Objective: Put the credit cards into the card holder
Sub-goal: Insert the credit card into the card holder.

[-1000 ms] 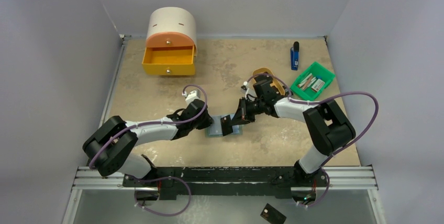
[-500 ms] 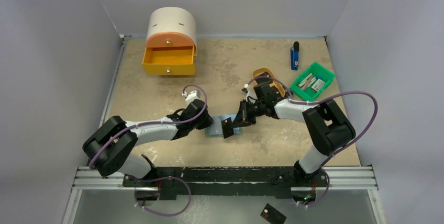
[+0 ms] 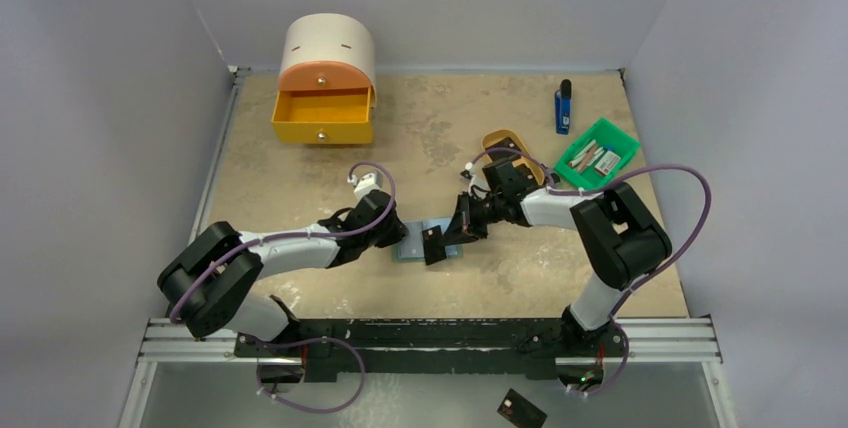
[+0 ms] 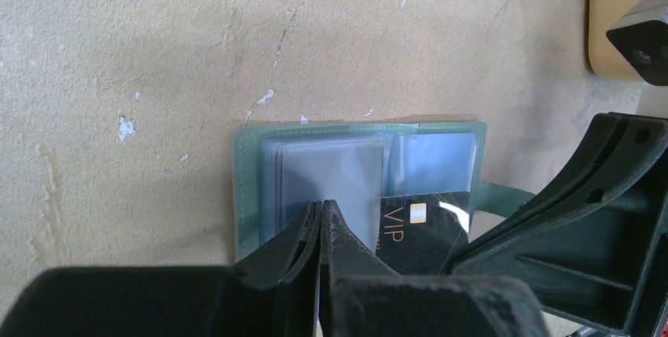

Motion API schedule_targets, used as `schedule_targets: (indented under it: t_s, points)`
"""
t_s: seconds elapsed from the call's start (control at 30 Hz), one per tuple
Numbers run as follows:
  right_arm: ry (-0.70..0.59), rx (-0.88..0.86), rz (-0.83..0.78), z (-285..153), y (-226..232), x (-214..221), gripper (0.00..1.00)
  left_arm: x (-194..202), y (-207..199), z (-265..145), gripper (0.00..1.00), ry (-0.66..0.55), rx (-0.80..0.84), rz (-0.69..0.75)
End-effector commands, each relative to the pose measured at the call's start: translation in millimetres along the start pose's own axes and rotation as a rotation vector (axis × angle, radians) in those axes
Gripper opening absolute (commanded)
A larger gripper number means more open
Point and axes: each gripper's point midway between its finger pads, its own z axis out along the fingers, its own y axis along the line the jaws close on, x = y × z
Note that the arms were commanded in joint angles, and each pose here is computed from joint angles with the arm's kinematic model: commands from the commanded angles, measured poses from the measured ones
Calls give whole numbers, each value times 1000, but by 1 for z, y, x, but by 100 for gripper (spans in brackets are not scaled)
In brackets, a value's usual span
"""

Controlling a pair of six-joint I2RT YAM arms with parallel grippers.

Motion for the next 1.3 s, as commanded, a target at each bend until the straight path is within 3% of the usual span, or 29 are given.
schedule_targets:
  t_s: [0.0,0.9,1.27]
  points:
    - [-19,-37,-32,-1,14,-12,0,10,31,-2,0,20,-97,41]
    - [-146,14,35,11,1,-41,0,9,32,-5,0,14,-99,41]
    - [-99,-14,19,16,8,-33,0,5,28,-5,0,5,-97,49]
